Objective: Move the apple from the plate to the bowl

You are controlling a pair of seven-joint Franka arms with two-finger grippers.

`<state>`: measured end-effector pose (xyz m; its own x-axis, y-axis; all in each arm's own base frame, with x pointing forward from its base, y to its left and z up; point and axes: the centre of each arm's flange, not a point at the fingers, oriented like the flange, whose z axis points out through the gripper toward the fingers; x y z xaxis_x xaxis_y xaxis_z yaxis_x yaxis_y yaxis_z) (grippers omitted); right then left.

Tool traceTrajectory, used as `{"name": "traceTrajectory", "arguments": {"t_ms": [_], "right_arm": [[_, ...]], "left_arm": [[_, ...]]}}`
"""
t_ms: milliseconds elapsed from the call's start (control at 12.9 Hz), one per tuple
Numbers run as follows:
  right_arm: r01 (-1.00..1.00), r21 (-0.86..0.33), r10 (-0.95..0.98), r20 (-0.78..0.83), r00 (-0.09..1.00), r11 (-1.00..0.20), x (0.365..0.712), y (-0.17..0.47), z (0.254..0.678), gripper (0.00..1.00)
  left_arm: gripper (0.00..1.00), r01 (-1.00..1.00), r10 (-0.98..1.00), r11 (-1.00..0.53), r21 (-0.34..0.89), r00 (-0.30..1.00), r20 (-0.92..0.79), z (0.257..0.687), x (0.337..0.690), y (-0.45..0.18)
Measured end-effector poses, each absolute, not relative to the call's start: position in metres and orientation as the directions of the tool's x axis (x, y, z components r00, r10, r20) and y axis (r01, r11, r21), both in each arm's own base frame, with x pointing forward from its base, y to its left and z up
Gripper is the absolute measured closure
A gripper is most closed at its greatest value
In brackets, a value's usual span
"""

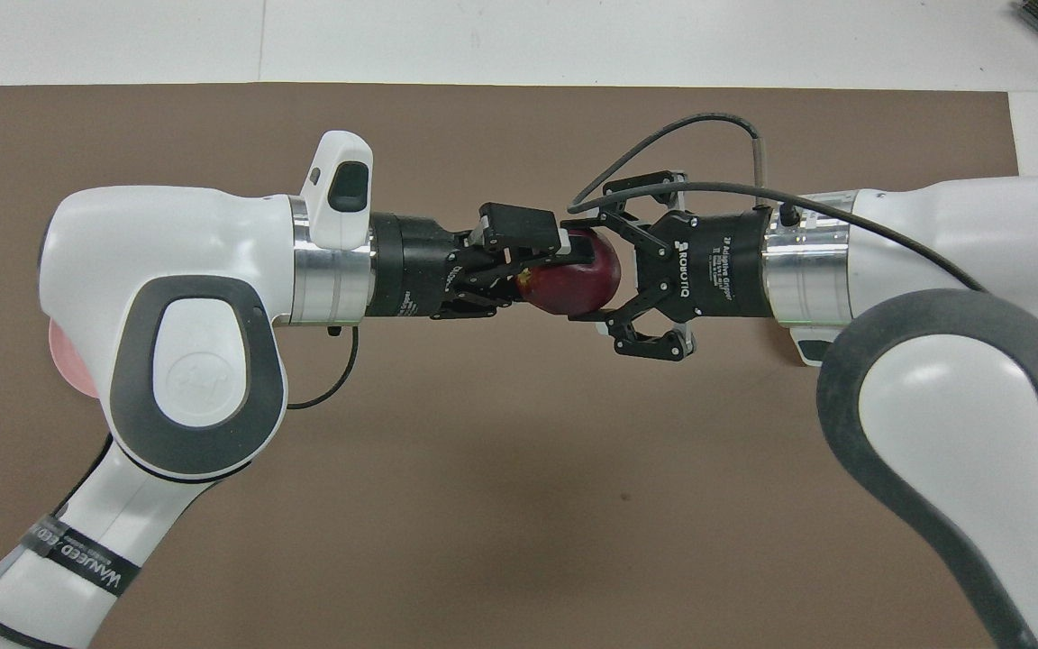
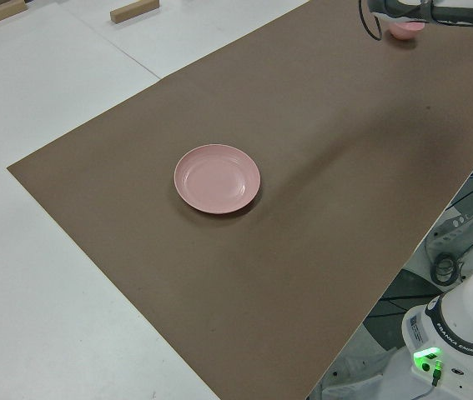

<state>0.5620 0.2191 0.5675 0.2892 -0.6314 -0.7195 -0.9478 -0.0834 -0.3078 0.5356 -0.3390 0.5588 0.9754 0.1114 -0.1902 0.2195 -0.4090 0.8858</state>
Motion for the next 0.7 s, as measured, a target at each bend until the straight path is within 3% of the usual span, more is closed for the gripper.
{"name": "traceTrajectory", "arguments": {"t_ms": [386, 618, 695], "right_arm": [[-0.947, -0.31, -0.631, -0.72, 0.291, -0.084, 0.5622, 0.2189, 0.5689, 0.22], [-0.948, -0.307, -0.631, -0.72, 0.289, -0.084, 0.5627, 0.219, 0.5678, 0.22], [-0.948, -0.307, -0.631, -0.72, 0.289, -0.084, 0.5628, 0.2188, 0.5678, 0.22]], "left_arm": [[0.27, 0.218, 0.111, -0.408, 0.887, 0.976, -0.188, 0.5601, 0.5357, -0.3391], [0.0, 0.249, 0.128, -0.398, 0.883, 0.968, -0.215, 0.5652, 0.5363, -0.3391], [0.0, 0.255, 0.132, -0.396, 0.882, 0.967, -0.22, 0.5669, 0.5365, -0.339]]}}
